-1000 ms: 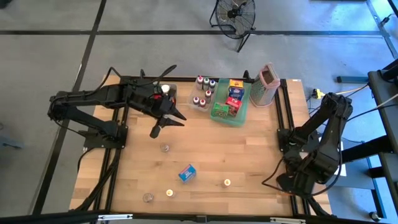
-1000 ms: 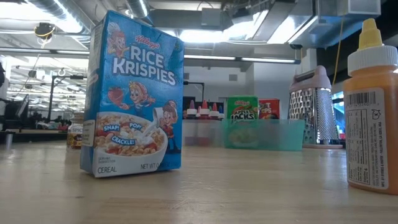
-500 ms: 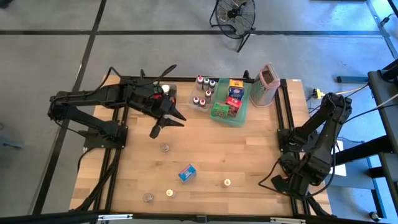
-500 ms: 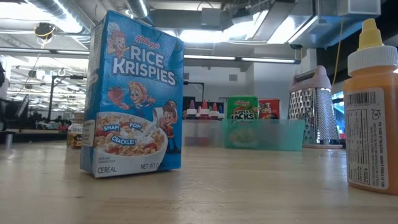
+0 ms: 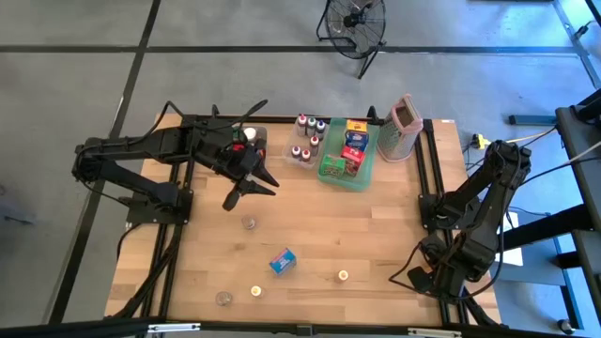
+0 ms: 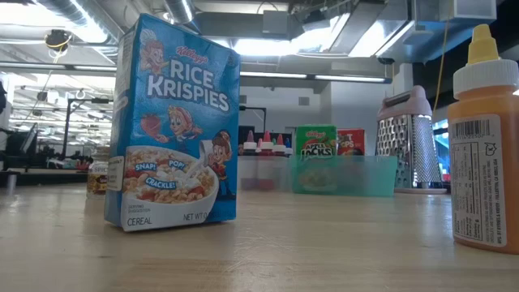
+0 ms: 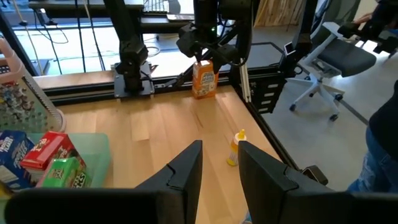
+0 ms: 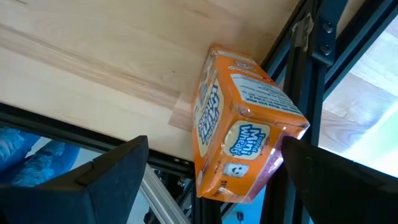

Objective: Pick & Place Kitchen Items
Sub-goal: Put the orange cereal box into the green bin

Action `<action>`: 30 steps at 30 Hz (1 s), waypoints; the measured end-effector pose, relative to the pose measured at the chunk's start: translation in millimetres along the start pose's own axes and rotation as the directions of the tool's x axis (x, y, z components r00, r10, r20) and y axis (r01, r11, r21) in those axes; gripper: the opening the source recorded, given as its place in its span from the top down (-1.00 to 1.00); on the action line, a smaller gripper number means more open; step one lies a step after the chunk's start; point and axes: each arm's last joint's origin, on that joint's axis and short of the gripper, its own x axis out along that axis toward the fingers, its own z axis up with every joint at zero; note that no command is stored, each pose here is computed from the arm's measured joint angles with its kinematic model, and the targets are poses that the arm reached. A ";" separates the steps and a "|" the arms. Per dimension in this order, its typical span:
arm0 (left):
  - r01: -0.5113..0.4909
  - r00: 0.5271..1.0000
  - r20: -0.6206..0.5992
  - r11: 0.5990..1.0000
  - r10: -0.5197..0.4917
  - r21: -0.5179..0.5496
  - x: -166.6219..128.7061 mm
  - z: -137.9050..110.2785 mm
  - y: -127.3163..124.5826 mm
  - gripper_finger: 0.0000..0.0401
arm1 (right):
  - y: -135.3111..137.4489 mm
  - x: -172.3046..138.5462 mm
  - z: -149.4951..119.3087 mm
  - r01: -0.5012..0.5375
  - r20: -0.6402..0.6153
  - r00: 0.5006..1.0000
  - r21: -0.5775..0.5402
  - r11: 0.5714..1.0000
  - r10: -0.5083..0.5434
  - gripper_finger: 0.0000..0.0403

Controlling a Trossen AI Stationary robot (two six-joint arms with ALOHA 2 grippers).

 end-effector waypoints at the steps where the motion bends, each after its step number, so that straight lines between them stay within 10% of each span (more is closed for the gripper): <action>1: 0.000 1.000 0.000 1.000 0.000 0.000 0.0 -0.1 0.0 0.51 | 0.1 0.0 -0.1 -0.001 -0.001 1.000 0.000 1.000 0.001 -0.84; 30: -0.005 1.000 0.001 1.000 0.005 0.000 0.0 0.1 0.2 0.51 | -7.2 -1.3 -1.8 0.036 0.040 0.999 -0.028 0.999 -0.035 -0.84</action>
